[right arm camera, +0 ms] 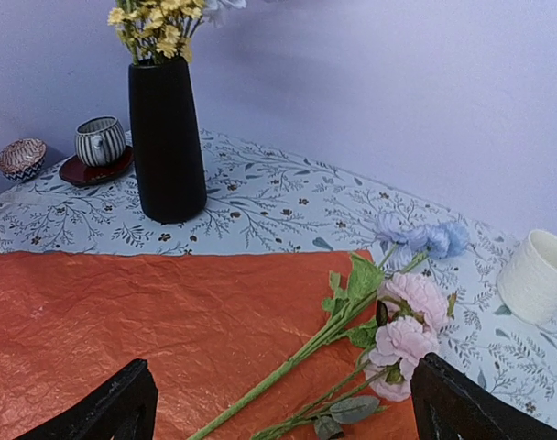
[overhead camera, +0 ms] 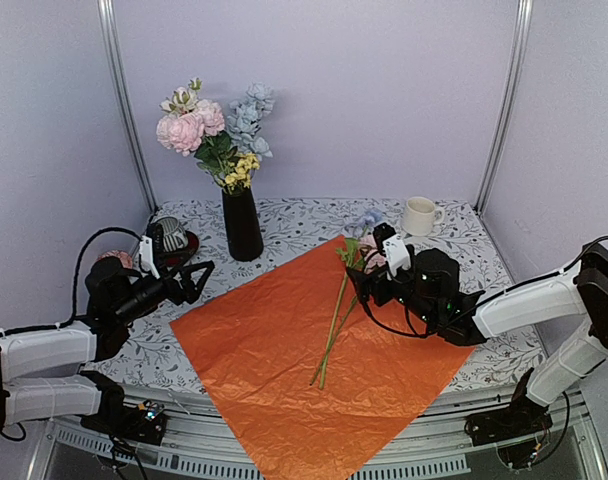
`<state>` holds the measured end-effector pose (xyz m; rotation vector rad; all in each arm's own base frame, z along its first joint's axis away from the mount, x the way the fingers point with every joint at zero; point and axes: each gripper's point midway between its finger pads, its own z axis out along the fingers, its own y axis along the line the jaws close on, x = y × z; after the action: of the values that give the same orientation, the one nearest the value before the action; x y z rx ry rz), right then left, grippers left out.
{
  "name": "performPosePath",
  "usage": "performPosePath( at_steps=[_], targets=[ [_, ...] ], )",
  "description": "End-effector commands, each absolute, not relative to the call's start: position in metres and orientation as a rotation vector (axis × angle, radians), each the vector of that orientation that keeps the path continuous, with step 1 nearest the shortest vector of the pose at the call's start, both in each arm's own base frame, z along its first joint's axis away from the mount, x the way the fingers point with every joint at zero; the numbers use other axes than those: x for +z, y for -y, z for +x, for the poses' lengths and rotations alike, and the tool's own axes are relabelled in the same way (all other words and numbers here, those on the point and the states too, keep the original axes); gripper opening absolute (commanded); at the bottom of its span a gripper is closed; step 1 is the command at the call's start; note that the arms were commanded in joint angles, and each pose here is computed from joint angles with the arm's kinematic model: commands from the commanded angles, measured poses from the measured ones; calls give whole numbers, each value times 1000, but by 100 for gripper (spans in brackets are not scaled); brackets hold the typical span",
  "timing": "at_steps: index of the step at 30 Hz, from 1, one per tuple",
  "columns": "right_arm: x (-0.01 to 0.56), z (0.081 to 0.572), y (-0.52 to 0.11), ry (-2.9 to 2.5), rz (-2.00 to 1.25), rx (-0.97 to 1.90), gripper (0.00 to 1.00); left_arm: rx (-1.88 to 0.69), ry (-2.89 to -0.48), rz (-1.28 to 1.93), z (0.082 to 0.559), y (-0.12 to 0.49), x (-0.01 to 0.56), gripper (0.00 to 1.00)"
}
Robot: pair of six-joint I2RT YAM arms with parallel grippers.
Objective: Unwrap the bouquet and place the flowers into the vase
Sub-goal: Pick up the fake flower from the flattened wrapping paper.
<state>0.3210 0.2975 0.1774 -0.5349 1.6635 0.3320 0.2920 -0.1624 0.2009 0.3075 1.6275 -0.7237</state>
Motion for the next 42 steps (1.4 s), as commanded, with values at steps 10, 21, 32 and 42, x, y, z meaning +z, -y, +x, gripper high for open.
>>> performPosePath(
  at_steps=[10,21,32,42],
  targets=[
    [143,317,-313,-2146,-69,659,76,-730,-1720,179,304,153,194,98],
    [109,297,-315,-2409,69,681,47,-776,-1704,215,289,157,189,98],
    [92,295,-326,-2476,63,687,47,-793,-1689,235,286,159,190,98],
    [85,293,-332,-2530,43,671,47,-800,-1684,242,285,161,191,98]
  ],
)
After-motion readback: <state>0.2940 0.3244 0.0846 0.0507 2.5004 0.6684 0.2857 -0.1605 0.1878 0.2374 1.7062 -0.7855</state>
